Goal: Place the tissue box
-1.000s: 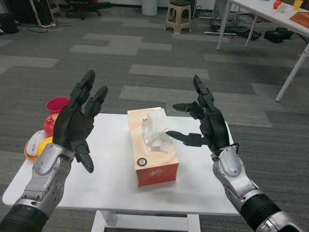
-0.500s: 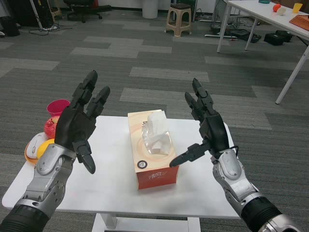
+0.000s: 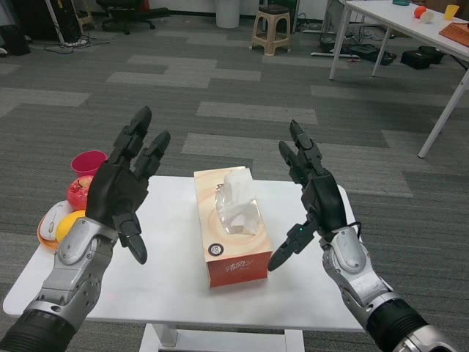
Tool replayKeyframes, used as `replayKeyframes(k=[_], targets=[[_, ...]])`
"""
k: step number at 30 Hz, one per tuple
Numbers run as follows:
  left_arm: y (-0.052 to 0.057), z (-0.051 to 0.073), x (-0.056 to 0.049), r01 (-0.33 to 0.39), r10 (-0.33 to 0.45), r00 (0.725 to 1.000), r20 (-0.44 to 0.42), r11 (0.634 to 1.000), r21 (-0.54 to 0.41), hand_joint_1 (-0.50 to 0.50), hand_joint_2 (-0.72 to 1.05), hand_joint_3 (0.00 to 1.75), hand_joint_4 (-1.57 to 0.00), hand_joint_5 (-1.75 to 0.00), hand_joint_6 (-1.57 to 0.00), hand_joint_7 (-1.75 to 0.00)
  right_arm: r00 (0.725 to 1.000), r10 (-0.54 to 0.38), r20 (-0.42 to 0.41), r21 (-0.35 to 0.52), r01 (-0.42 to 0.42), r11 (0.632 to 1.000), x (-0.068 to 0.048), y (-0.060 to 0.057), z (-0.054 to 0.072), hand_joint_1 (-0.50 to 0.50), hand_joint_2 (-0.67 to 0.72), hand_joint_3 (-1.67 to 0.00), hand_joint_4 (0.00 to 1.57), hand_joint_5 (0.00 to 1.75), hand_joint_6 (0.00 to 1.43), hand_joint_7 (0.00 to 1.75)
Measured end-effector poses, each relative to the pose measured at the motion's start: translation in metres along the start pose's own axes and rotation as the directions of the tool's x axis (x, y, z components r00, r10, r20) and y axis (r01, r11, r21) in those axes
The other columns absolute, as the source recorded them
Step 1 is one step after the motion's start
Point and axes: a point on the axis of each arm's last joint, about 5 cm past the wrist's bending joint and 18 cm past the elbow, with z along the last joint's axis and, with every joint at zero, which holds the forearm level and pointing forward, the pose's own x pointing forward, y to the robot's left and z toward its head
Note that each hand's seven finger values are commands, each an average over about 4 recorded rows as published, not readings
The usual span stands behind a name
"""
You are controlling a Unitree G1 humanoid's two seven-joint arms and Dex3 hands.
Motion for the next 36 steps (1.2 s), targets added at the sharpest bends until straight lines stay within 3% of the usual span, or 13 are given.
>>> replayKeyframes(k=[3, 7, 36], targets=[[-0.0008, -0.0003, 0.0003, 0.004, -0.004, 1.0, -0.001, 1.0, -0.001, 0.5, -0.72, 0.0, 0.0, -0.31, 0.0, 0.0, 1.0, 0.005, -0.001, -0.006, -0.005, 1.0, 0.0, -0.001, 0.0002, -0.29, 0.47, 0.0, 0.0, 0.0, 0.0, 0.0], [-0.0009, -0.0003, 0.0003, 0.005, -0.005, 1.0, -0.002, 1.0, -0.001, 0.5, -0.72, 0.0, 0.0, -0.31, 0.0, 0.0, 1.0, 0.008, 0.006, -0.013, -0.008, 1.0, 0.0022, -0.0022, 0.0013, -0.29, 0.41, 0.0, 0.0, 0.0, 0.0, 0.0], [-0.0001, 0.0001, 0.0002, -0.001, 0.001, 1.0, -0.003, 1.0, 0.002, 0.5, -0.7, 0.0, 0.0, -0.31, 0.0, 0.0, 0.999, 0.003, 0.042, -0.009, -0.003, 1.0, 0.0058, -0.002, 0.0071, -0.29, 0.41, 0.0, 0.0, 0.0, 0.0, 0.0]])
